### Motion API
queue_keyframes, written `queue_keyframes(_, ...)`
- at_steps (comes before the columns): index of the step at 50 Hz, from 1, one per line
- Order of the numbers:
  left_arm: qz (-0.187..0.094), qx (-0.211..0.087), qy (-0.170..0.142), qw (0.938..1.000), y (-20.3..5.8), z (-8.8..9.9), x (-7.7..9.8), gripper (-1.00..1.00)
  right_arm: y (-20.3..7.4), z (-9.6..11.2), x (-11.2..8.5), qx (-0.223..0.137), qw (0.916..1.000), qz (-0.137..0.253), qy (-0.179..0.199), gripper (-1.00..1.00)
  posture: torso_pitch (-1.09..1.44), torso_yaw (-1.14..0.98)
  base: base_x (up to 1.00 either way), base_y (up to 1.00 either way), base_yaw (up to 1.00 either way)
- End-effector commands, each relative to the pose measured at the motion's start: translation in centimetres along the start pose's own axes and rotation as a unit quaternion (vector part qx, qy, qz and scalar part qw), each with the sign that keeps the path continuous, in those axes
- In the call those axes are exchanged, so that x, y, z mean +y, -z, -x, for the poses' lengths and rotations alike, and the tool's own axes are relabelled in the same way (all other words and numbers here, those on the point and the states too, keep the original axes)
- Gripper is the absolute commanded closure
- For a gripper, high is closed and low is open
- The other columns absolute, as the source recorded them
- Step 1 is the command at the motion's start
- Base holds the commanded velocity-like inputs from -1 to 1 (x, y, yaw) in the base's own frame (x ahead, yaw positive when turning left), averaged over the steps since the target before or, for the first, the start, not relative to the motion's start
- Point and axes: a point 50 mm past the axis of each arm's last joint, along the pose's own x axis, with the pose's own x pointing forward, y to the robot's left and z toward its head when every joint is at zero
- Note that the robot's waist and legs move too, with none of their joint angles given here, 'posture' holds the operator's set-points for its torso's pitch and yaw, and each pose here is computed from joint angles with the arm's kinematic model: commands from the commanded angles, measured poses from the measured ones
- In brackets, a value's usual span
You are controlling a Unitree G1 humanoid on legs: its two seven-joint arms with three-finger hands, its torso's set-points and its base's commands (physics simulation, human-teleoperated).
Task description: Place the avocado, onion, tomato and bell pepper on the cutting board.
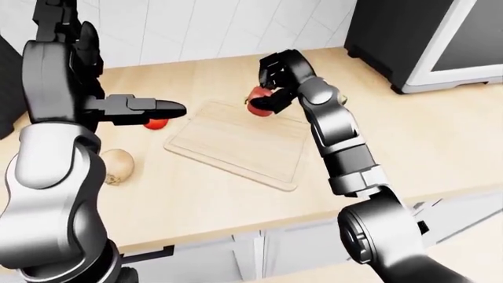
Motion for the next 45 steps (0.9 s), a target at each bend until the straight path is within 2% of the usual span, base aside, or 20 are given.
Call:
queue_keyframes(1,-0.004,-0.038,-0.011,0.9992,-1.4,0.0,0.4,-1.00,-2.8,0.3,-1.0,-0.056,0.9982,0.008,0.018,0.85,0.00,0.00,0.00,0.00,0.00)
queue_keyframes(10,-0.004,-0.037,-0.011,0.9992,-1.3,0.2,0.4,-1.00,-2.0,0.5,-0.3,-0.046,0.9989,0.009,0.007,0.51,0.00,0.00,0.00,0.00,0.00)
queue_keyframes(14,-0.004,-0.036,-0.011,0.9993,-1.1,0.2,0.4,-1.00,-1.8,0.6,-0.2,-0.044,0.9990,0.009,0.006,0.24,0.00,0.00,0.00,0.00,0.00)
queue_keyframes(16,-0.004,-0.035,-0.011,0.9993,-1.1,0.2,0.3,-1.00,-1.8,0.6,-0.3,-0.044,0.9990,0.010,0.005,0.17,0.00,0.00,0.00,0.00,0.00)
queue_keyframes(17,-0.003,-0.036,-0.011,0.9993,-1.1,0.2,0.3,-1.00,-1.7,0.6,-0.2,-0.043,0.9990,0.011,0.003,-0.02,0.00,0.00,0.00,0.00,0.00)
queue_keyframes(29,-0.003,-0.038,-0.013,0.9992,-1.3,0.0,0.4,-1.00,-1.8,0.5,-0.1,-0.042,0.9990,0.015,-0.004,-0.72,0.00,0.00,0.00,0.00,0.00)
queue_keyframes(31,-0.004,-0.038,-0.014,0.9992,-1.3,0.0,0.5,-1.00,-1.9,0.5,-0.1,-0.042,0.9990,0.016,-0.004,-1.00,0.00,0.00,0.00,0.00,0.00)
queue_keyframes(35,-0.004,-0.039,-0.014,0.9991,-1.5,0.0,0.6,-1.00,-2.7,0.6,-1.0,-0.045,0.9987,0.023,0.001,-1.00,0.00,0.00,0.00,0.00,0.00)
queue_keyframes(44,-0.004,-0.039,-0.013,0.9991,-1.4,0.1,0.5,-1.00,-4.3,0.2,-6.5,-0.027,0.9969,0.064,0.038,-1.00,0.00,0.00,0.00,0.00,0.00)
queue_keyframes(45,-0.004,-0.039,-0.014,0.9991,-1.5,0.0,0.5,-1.00,-4.1,0.0,-7.1,-0.018,0.9958,0.078,0.044,-1.00,0.00,0.00,0.00,0.00,0.00)
